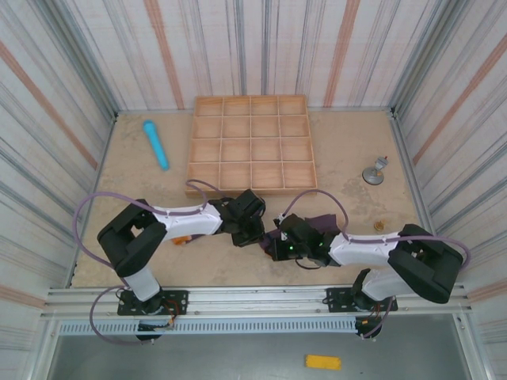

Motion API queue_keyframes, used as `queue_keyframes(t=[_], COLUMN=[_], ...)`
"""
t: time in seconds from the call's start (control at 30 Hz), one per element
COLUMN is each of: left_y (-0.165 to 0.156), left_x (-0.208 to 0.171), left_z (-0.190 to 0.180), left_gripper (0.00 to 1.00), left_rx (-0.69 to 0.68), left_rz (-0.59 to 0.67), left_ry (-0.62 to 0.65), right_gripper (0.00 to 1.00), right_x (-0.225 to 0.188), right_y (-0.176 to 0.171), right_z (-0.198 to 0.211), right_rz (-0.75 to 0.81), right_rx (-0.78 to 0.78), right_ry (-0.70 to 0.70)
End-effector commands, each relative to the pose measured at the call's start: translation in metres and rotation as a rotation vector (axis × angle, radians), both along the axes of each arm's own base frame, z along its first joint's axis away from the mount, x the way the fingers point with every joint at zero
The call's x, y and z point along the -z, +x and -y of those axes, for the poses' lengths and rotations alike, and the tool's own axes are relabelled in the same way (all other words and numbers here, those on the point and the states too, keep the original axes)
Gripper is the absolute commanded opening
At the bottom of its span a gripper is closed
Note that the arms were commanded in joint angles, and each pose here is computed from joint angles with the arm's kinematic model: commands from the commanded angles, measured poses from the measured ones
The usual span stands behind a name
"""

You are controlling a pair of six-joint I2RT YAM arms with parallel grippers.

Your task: Roll the socks

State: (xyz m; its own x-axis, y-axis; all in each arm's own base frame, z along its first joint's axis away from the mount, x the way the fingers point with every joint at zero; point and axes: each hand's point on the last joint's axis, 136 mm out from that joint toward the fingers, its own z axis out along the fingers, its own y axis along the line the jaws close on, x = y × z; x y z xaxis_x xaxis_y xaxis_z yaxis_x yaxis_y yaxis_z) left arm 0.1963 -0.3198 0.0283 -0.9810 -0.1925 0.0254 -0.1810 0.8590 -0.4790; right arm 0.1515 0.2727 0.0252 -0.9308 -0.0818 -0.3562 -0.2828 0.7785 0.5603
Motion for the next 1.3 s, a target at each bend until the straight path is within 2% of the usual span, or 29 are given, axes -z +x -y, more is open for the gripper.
queue_keyframes(t=[0.0, 0.07, 0.13, 0.27, 0.33, 0.43, 0.5, 0.67, 0.77, 0.9, 1.27], left_y=[0.005, 0.007, 0.009, 0.011, 0.011, 0.010, 0.008, -0.003, -0.015, -0.031, -0.043], left_x=[0.014, 0.012, 0.009, 0.006, 0.003, -0.002, -0.006, -0.011, -0.010, -0.005, -0.016], left_z=[-0.020, -0.025, -0.030, -0.051, -0.063, -0.075, -0.079, -0.082, -0.076, -0.071, -0.053], left_gripper=[0.00, 0.00, 0.00, 0.00, 0.00, 0.00, 0.00, 0.00, 0.00, 0.00, 0.00], left_rx=[-0.055, -0.071, -0.105, -0.253, -0.319, -0.372, -0.379, -0.407, -0.409, -0.410, -0.361], left_rz=[-0.021, -0.007, 0.010, 0.050, 0.070, 0.094, 0.106, 0.138, 0.161, 0.182, 0.260], left_ry=[0.085, 0.101, 0.098, 0.092, 0.106, 0.098, 0.096, 0.087, 0.060, 0.062, 0.070], right_gripper=[0.37, 0.49, 0.64, 0.82, 0.85, 0.85, 0.81, 0.71, 0.69, 0.68, 0.62], right_x=[0.027, 0.018, 0.003, -0.027, -0.034, -0.031, -0.026, -0.029, -0.035, -0.025, -0.014], right_y=[-0.022, -0.021, -0.017, -0.007, -0.002, 0.006, 0.009, 0.031, 0.047, 0.062, 0.099], right_z=[0.042, 0.049, 0.056, 0.065, 0.073, 0.095, 0.102, 0.097, 0.085, 0.068, 0.033], right_rz=[-0.076, -0.075, -0.060, -0.010, 0.006, -0.043, -0.097, -0.080, -0.073, -0.085, -0.088], right_rx=[0.010, 0.044, 0.089, 0.143, 0.171, 0.303, 0.373, 0.431, 0.416, 0.368, 0.293], right_ry=[-0.194, -0.192, -0.175, -0.093, -0.080, -0.097, -0.068, 0.010, 0.069, 0.065, 0.067])
